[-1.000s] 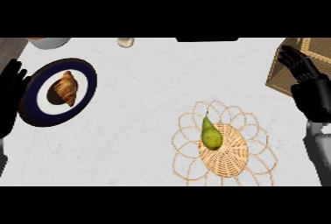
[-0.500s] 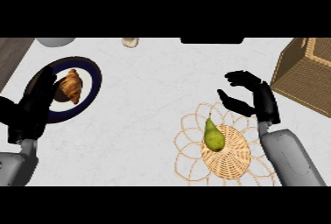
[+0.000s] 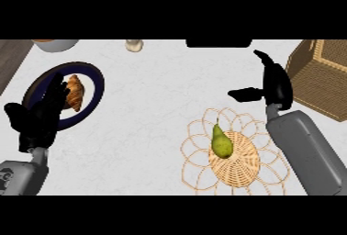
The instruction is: Pick the pear from the placemat and place it in the basket
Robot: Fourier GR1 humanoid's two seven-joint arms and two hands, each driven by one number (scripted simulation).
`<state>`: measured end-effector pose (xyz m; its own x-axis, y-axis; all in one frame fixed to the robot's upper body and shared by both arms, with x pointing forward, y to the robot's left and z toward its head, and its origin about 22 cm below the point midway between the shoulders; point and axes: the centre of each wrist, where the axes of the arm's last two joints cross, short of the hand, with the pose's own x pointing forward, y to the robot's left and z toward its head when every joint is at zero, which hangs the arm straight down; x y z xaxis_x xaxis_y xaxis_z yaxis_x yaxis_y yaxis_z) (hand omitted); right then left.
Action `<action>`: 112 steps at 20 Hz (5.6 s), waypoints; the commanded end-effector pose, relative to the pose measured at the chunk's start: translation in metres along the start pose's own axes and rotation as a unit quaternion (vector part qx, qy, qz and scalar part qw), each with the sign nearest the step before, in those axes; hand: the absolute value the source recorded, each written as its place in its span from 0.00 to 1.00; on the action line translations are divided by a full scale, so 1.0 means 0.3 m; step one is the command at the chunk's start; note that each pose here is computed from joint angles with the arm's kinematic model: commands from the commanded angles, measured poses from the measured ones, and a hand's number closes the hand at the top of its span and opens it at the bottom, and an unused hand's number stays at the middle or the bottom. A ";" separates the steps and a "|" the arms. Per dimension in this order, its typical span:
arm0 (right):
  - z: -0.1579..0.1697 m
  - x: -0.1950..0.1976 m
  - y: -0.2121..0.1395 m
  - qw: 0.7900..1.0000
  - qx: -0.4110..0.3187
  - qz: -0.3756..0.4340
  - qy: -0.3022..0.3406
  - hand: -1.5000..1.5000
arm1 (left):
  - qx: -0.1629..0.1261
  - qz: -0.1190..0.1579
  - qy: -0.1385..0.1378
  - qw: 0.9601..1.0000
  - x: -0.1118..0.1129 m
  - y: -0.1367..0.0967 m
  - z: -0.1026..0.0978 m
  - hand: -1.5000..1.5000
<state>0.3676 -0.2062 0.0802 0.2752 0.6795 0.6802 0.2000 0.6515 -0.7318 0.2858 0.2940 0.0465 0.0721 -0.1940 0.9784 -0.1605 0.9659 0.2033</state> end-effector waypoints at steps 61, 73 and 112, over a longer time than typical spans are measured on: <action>0.298 -0.076 0.155 0.950 0.248 0.141 0.131 0.00 | -0.002 0.003 -0.002 1.000 0.025 -0.017 0.003 0.50; 0.278 -0.111 0.166 0.949 0.253 0.137 0.126 0.00 | -0.002 -0.007 -0.007 1.000 0.023 -0.008 0.001 0.50; 0.446 -0.346 0.369 0.969 0.208 -0.063 -0.117 1.00 | 0.000 0.004 -0.007 1.000 -0.011 -0.001 -0.019 0.50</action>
<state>0.2496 -0.1681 -0.0483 0.1166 0.7170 0.6873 -0.2383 0.6920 -0.6815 0.2909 0.2903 0.0466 0.0592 -0.1895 0.9801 -0.1549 0.9682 0.1965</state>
